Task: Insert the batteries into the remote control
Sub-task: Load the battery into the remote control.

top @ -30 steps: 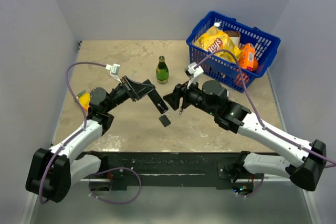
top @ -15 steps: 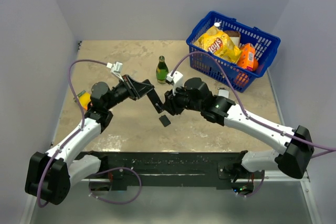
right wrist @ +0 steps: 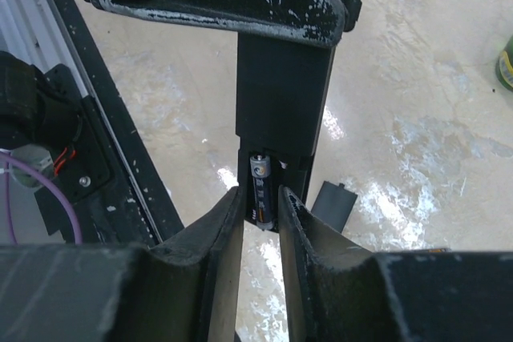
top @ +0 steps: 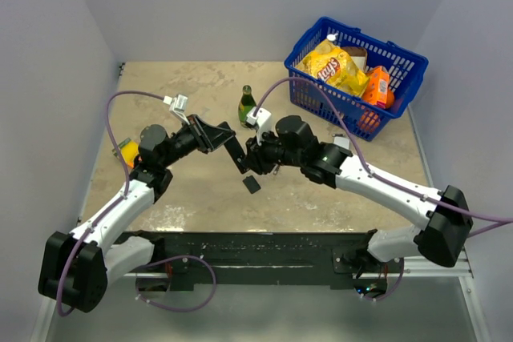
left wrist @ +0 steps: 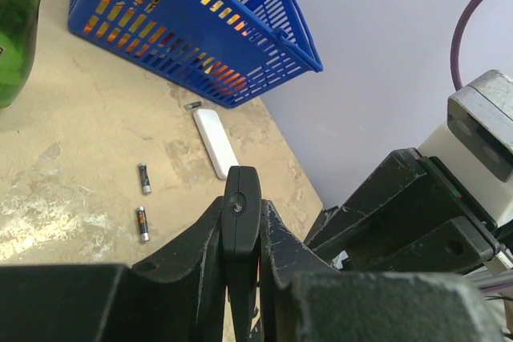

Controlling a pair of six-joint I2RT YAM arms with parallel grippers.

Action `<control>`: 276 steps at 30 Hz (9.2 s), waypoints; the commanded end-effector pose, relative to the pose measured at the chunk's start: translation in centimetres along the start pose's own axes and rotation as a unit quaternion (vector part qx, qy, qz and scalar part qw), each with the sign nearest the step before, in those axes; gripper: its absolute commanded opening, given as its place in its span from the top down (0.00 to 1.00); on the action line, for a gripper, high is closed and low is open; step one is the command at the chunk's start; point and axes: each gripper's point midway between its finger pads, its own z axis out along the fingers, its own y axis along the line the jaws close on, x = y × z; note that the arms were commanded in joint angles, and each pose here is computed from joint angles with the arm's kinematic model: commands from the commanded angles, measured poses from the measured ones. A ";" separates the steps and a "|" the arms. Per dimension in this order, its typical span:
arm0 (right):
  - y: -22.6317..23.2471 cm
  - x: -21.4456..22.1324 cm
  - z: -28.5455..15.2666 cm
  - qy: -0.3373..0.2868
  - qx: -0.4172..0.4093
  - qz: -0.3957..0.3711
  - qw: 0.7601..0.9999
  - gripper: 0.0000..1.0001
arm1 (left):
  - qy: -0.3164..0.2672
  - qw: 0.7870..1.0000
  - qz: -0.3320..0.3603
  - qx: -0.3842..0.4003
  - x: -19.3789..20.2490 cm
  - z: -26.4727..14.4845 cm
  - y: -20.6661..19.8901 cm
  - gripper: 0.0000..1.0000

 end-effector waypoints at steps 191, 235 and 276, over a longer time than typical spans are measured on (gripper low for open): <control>-0.6 -3.6 -1.6 -0.096 0.078 -0.016 0.992 0.25 | -0.095 0.991 -0.061 0.073 -1.5 -1.4 -2.4 1.00; -0.8 -4.1 -2.0 -0.152 -0.044 0.133 0.979 0.16 | -0.084 0.983 -0.020 0.161 -2.4 -2.0 -6.6 1.00; -1.1 -3.8 -2.2 -0.159 -0.043 0.150 0.975 0.16 | -0.095 0.981 -0.039 0.163 -2.5 -2.4 -6.7 1.00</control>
